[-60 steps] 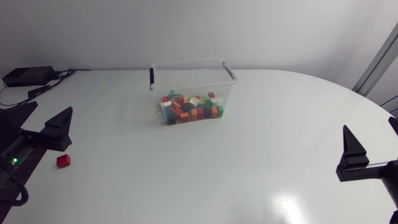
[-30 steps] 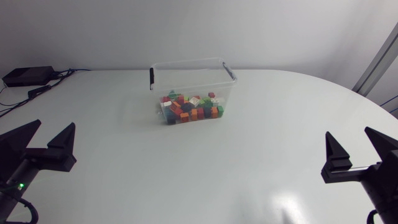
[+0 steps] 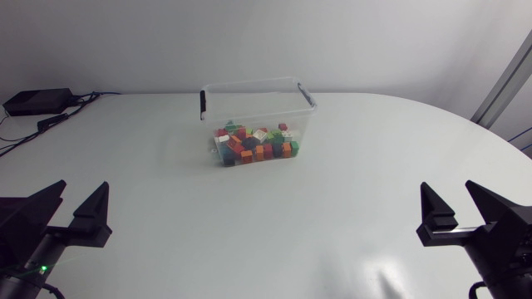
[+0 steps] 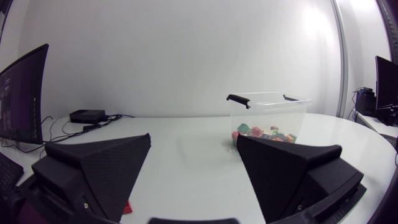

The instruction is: Place the duplo bricks in the container

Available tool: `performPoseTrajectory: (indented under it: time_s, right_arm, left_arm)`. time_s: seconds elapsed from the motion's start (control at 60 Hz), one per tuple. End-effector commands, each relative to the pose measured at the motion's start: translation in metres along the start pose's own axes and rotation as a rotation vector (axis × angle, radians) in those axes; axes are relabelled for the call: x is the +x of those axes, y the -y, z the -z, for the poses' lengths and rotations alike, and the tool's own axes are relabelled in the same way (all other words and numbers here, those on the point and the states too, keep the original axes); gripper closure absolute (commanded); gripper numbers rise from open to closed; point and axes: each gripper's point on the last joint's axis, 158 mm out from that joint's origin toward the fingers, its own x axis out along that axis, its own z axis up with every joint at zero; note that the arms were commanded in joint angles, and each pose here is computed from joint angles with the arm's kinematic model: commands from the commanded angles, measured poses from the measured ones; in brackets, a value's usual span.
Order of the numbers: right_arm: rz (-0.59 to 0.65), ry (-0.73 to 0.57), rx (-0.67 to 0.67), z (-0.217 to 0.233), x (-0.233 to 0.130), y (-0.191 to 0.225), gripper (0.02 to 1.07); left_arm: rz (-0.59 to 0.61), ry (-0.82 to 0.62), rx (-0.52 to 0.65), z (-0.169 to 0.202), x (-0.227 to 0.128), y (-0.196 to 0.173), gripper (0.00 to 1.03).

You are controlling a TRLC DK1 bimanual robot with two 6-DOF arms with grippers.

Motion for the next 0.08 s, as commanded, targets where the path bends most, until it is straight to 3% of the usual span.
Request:
performPoseTrajectory:
  time_s: [0.0, 0.067]
  right_arm:
    - [0.001, -0.002, 0.029, 0.0054, 0.0013, 0.0004, 0.07]
    - [0.001, -0.002, 0.029, 0.0054, 0.0013, 0.0004, 0.07]
  left_arm:
    - [-0.004, -0.011, -0.025, 0.0077, 0.0008, -0.0002, 0.06]
    - [-0.004, -0.011, -0.025, 0.0077, 0.0008, -0.0002, 0.05]
